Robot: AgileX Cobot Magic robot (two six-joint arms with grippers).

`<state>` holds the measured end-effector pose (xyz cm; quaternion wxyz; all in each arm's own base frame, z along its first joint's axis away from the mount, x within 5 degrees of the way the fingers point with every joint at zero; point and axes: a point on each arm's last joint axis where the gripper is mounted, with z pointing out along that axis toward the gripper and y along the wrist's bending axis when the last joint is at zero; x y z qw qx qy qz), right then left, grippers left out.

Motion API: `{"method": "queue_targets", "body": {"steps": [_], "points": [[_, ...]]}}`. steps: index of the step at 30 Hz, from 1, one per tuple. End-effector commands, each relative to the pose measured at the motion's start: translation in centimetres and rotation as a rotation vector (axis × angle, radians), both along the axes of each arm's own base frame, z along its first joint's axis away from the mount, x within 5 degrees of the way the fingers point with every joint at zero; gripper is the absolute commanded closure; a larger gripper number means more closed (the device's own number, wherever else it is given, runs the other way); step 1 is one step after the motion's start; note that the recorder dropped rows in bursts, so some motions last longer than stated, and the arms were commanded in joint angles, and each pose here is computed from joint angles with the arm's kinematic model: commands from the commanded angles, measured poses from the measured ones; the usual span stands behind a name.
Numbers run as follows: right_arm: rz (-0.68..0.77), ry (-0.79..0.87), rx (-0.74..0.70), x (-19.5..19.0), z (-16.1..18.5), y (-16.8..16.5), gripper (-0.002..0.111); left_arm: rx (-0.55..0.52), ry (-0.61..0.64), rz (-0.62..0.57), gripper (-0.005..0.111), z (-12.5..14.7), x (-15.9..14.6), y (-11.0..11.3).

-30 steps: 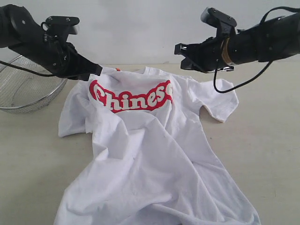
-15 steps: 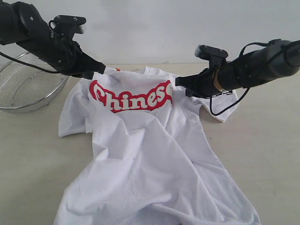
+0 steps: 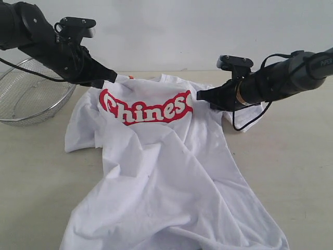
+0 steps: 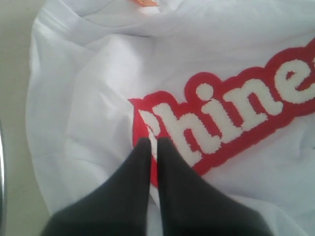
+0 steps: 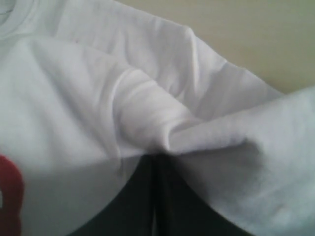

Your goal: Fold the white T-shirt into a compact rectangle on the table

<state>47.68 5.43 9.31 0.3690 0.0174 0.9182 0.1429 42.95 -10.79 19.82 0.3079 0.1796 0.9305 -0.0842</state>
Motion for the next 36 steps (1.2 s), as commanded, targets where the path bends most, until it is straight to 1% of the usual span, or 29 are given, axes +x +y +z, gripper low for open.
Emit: {"method": "queue_targets", "body": {"steps": [1,5,13,18,20,24,28,30,32,33,34,35,36], "points": [[-0.042,-0.006,-0.066,0.2,-0.7,-1.2,0.109,-0.004,0.003,-0.003,0.102,0.2,0.0,0.0],[-0.079,-0.009,-0.078,0.4,-0.7,-2.5,0.109,0.000,0.000,-0.008,0.102,0.2,0.0,0.0],[-0.170,-0.008,-0.088,0.4,-0.7,-7.0,0.109,0.004,-0.004,-0.013,0.102,0.2,0.0,0.0],[-0.188,-0.017,-0.119,0.5,-0.6,-8.6,0.109,0.003,-0.008,-0.012,0.102,0.3,0.1,0.1],[-0.192,-0.032,-0.109,0.8,-0.1,-9.2,0.109,0.008,-0.011,-0.018,0.102,0.3,0.1,0.1],[-0.220,-0.063,-0.082,1.5,0.9,-10.0,0.109,0.006,-0.008,-0.018,0.102,0.2,0.0,0.0],[-0.214,-0.088,-0.062,2.0,1.7,-10.1,0.109,0.005,0.000,-0.020,0.102,0.2,0.0,0.0],[-0.173,-0.079,-0.001,2.0,1.9,-9.5,0.109,0.007,0.013,-0.026,0.102,0.1,-0.1,0.0],[-0.152,-0.089,0.069,1.9,3.3,-8.9,0.109,0.003,0.011,-0.026,0.102,0.5,-0.2,0.0],[-0.139,-0.107,0.100,1.6,4.9,-8.6,0.109,-0.001,-0.003,-0.026,0.102,1.2,-0.4,0.0],[-0.154,-0.125,0.099,1.3,6.0,-8.6,0.109,-0.003,-0.012,-0.026,0.102,1.6,-0.5,0.1],[-0.161,-0.159,0.090,0.6,8.2,-8.5,0.109,-0.005,-0.022,-0.028,0.102,2.3,-0.7,0.1],[-0.154,-0.169,0.079,-0.3,9.2,-8.4,0.109,-0.006,-0.011,-0.034,0.102,2.5,-0.9,0.1]]}}
